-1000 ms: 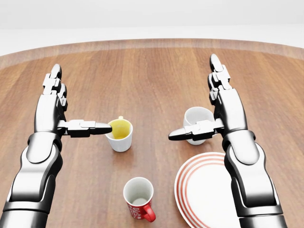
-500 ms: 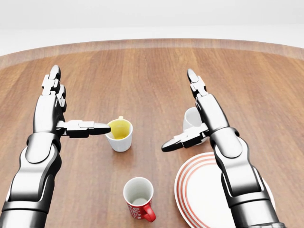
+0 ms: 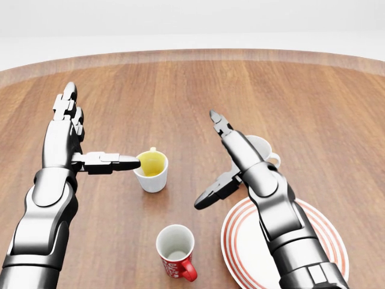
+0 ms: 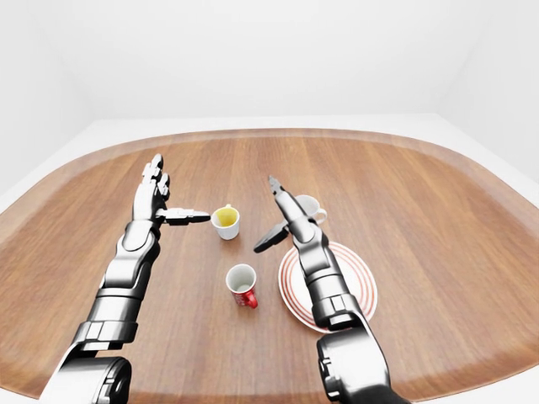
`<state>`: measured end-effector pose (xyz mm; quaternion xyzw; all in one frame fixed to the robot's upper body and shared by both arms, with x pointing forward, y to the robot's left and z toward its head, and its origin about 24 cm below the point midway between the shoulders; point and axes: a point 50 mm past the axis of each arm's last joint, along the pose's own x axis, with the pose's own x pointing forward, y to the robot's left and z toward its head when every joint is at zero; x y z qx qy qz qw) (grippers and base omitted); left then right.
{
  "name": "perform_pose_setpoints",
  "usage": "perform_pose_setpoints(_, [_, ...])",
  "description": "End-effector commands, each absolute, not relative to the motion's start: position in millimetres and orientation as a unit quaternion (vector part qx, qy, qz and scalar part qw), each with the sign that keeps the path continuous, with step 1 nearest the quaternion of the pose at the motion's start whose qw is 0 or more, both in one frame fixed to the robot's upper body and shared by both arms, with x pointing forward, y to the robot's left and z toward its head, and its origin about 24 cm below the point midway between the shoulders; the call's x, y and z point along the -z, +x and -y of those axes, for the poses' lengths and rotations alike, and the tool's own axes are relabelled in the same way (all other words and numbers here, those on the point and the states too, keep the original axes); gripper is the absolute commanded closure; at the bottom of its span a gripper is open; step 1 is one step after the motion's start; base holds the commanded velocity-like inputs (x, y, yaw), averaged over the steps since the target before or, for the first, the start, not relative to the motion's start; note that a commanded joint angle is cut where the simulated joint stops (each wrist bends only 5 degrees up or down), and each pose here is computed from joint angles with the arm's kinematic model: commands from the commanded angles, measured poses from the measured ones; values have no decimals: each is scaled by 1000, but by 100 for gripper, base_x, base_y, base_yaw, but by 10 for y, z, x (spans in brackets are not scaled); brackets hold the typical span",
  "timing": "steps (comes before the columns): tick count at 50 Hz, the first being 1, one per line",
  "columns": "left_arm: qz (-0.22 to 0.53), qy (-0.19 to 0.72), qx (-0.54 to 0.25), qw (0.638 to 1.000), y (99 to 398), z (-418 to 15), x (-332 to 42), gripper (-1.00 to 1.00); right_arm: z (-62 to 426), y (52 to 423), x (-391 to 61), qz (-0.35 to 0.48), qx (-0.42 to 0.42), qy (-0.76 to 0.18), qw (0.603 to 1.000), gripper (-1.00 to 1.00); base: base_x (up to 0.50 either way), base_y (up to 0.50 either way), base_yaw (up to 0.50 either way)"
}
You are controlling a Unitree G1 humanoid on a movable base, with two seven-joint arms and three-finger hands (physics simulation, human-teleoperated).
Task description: Pick up the red mug and put it on the plate
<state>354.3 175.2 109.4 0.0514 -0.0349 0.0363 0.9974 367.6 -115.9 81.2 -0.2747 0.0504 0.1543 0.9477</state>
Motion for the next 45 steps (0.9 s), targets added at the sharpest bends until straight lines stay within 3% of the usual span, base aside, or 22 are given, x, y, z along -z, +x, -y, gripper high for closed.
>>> perform_pose_setpoints(1, [38, 52, -36, 997, 3542, -1749, -1106, -100, 1043, 3710, -563, -113, -168, -294, 934, -100, 0, 0, 0])
perform_pose_setpoints(19, [24, 51, -37, 998, 3552, -1758, -1045, -100, 896, 3675, -296, -179, -179, -314, 915, -100, 0, 0, 0])
perform_pose_setpoints(45, [23, 49, -39, 998, 3535, -1781, -1032, -100, 628, 3546, -117, -204, -218, -341, 891, -100, 0, 0, 0])
